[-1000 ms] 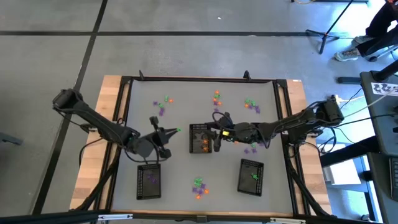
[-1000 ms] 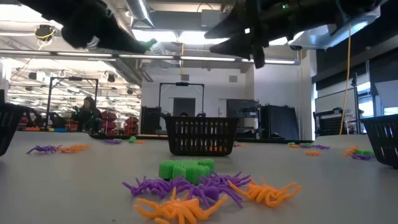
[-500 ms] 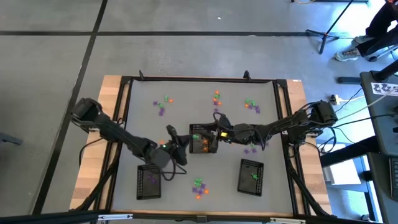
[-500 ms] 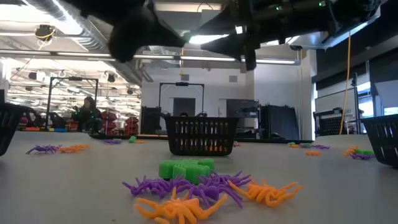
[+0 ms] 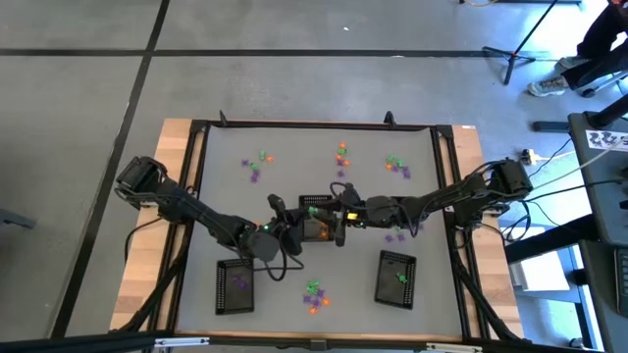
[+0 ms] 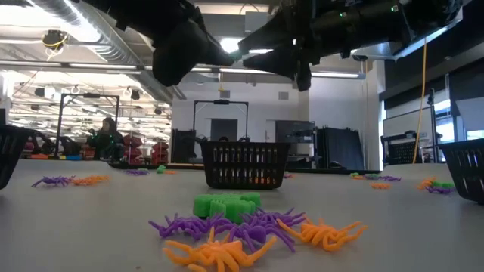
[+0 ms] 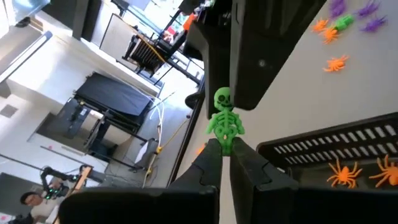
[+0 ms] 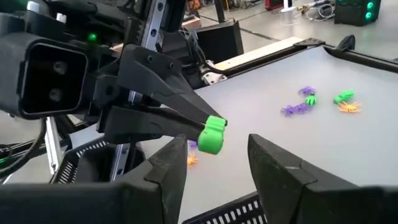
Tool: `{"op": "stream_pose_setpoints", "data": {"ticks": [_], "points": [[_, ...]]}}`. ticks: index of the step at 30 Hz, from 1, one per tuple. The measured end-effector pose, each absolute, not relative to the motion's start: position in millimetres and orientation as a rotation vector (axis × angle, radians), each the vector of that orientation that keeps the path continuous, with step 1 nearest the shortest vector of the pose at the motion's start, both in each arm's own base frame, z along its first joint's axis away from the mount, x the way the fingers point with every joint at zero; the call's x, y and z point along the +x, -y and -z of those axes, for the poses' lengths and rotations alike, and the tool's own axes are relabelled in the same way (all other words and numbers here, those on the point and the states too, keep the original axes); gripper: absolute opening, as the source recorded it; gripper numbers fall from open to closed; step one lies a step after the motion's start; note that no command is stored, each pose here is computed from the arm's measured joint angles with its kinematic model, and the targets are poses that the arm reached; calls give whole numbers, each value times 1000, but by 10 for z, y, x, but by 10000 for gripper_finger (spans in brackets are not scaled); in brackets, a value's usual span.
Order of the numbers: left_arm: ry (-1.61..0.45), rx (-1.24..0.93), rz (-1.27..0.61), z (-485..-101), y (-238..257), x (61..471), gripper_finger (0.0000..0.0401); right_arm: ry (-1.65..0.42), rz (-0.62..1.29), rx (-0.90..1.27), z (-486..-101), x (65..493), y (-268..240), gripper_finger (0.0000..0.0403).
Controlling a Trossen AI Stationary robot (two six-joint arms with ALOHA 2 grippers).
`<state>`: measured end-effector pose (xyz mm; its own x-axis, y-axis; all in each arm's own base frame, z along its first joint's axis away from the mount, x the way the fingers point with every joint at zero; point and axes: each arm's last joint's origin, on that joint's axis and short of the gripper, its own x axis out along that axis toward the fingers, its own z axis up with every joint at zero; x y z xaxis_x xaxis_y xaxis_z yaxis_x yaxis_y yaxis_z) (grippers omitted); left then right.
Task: Sort Halloween decoration
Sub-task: Put the green skeleton toy into the bottom right black bin
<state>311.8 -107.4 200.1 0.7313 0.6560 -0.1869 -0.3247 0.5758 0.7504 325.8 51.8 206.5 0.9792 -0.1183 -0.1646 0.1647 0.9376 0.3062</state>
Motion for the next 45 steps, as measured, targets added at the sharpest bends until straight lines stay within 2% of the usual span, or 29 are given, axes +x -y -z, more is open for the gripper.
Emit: {"op": "stream_pose_setpoints", "data": {"ticks": [13, 17, 23, 27, 30, 34, 39, 45], "points": [[-472, 747, -578, -2004, 1078, 3124, 0, -132, 192, 323, -2068, 3257, -503, 159], [-472, 744, -578, -2003, 1078, 3124, 0, -134, 185, 315, -2068, 3257, -507, 118], [-471, 742, -573, -2000, 1082, 3122, 0, -143, 147, 287, -2071, 3258, -516, 20], [-469, 740, -554, -1996, 1094, 3121, 1, -144, 143, 275, -2072, 3257, -517, 30], [-465, 735, -535, -1995, 1101, 3123, 18, -144, 142, 275, -2072, 3257, -518, 38], [-458, 717, -532, -1995, 1105, 3123, 59, -144, 142, 272, -2072, 3257, -518, 17], [-451, 719, -523, -1998, 1146, 3109, 106, -149, 126, 271, -2076, 3254, -522, 17], [-440, 756, -552, -2064, 1230, 3046, 126, -157, 119, 271, -2192, 3182, -507, 17]]}}
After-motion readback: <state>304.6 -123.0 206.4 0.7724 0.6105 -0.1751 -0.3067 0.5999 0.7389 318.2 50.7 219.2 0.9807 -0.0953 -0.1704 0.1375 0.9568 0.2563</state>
